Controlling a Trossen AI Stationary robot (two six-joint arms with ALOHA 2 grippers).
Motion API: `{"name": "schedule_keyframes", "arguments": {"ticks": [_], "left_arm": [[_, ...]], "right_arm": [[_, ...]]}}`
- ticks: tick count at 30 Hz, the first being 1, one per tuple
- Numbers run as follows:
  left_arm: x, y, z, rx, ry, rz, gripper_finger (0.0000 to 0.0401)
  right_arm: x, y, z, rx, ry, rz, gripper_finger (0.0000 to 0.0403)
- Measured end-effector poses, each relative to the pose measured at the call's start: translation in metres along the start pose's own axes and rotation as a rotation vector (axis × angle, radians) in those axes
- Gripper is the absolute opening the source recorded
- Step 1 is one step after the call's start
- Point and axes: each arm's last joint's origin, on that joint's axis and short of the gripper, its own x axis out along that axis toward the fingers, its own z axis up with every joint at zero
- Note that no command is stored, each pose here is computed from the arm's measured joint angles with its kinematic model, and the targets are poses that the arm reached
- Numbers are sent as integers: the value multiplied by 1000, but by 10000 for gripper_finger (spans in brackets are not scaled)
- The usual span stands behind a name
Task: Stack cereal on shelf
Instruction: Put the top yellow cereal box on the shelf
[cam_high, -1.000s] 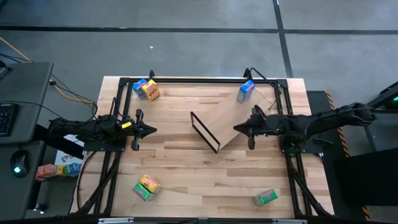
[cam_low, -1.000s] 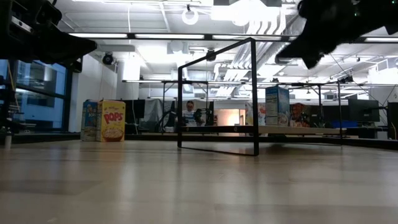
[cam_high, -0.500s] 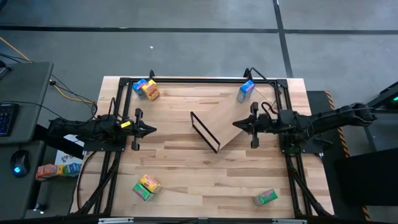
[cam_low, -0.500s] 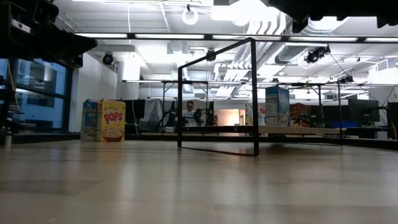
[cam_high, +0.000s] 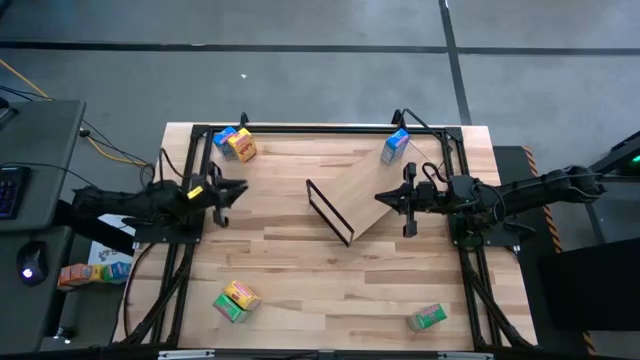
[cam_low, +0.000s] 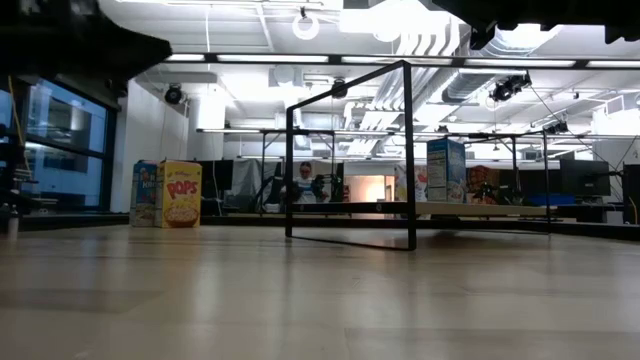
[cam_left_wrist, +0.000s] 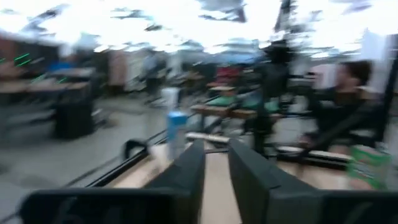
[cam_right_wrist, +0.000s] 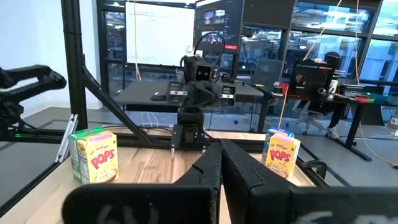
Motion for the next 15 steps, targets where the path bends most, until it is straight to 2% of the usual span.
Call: {"name": "schedule_keyframes", "arguments": {"ticks": [5, 8, 11, 15], "left_arm": [[17, 5, 27, 13, 140, 268, 162], [33, 9, 46, 50, 280, 396, 200], [56, 16, 62, 58, 435, 497, 224], [88, 31, 69, 50, 647, 591, 240]], "right_arm": [[0, 0, 0, 0, 1, 0, 0], [0, 0, -1, -1, 7, 0, 0], [0, 0, -1, -1, 11, 0, 0], [0, 0, -3, -4, 28, -1, 0]]}}
